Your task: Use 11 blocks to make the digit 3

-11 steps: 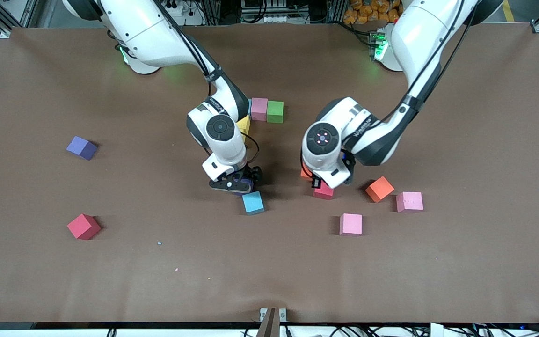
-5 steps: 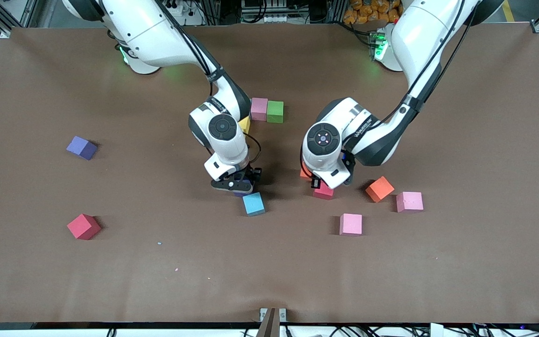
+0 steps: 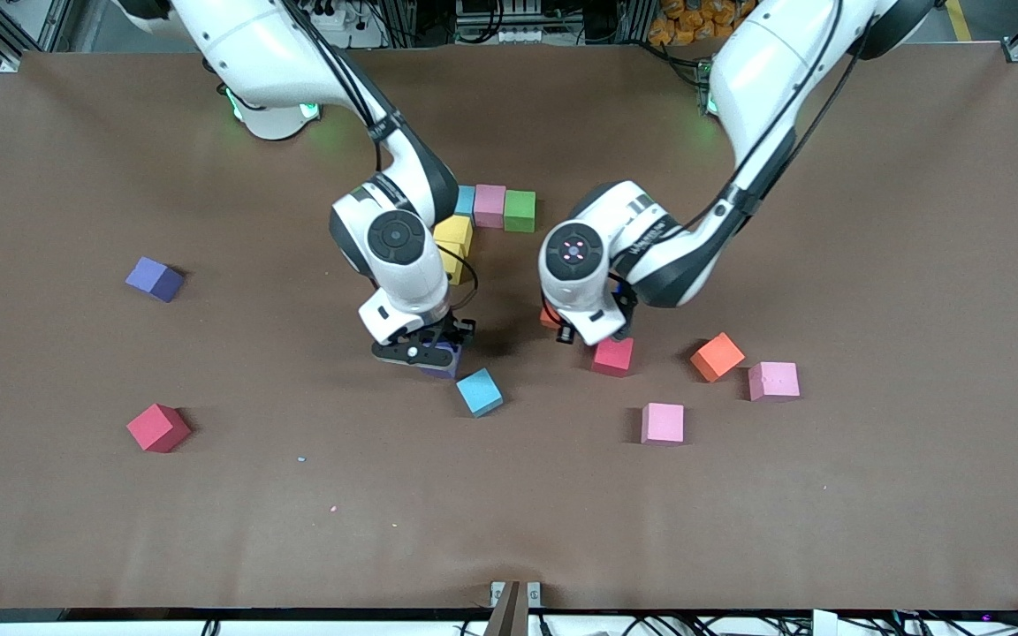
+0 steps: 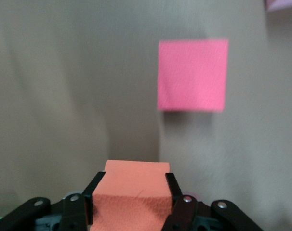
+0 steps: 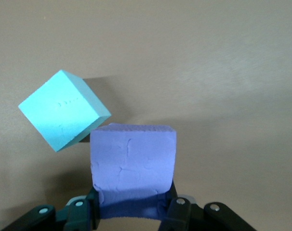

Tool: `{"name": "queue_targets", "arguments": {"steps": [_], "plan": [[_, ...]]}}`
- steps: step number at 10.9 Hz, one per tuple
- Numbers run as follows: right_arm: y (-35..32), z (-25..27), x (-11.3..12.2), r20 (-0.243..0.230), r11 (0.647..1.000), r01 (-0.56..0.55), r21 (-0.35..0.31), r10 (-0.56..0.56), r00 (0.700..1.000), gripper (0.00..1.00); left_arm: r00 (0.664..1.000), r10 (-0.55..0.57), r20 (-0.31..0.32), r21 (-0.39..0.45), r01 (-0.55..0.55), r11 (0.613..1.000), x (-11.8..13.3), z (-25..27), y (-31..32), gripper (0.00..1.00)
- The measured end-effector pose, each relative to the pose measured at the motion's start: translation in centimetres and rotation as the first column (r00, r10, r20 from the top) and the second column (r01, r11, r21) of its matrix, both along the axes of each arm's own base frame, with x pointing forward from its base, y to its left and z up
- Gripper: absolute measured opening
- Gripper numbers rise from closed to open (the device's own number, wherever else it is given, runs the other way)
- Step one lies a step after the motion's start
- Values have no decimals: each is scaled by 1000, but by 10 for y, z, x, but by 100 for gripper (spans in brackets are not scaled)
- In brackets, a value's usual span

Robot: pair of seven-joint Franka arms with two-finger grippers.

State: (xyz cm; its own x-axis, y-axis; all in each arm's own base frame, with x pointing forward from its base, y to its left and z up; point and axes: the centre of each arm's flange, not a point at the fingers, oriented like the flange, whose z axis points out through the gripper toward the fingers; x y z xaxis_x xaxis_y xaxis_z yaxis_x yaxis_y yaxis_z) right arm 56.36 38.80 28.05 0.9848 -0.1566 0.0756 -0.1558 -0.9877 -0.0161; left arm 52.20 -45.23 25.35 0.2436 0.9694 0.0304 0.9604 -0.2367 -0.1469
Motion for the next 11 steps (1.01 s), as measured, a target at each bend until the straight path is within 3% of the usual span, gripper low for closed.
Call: {"name": "queue_targets", "arguments": {"steps": [5,11], "plan": [[-59,41,13,13,1000,-17,-6,17,1000,52,1000,20,11,-24,-20,1000,-54,-18,-66,55],[-115,76,9,-16,998,-52,-35,51,999,52,973,195,125,-28,-193,981,-73,-53,-113,55]]}}
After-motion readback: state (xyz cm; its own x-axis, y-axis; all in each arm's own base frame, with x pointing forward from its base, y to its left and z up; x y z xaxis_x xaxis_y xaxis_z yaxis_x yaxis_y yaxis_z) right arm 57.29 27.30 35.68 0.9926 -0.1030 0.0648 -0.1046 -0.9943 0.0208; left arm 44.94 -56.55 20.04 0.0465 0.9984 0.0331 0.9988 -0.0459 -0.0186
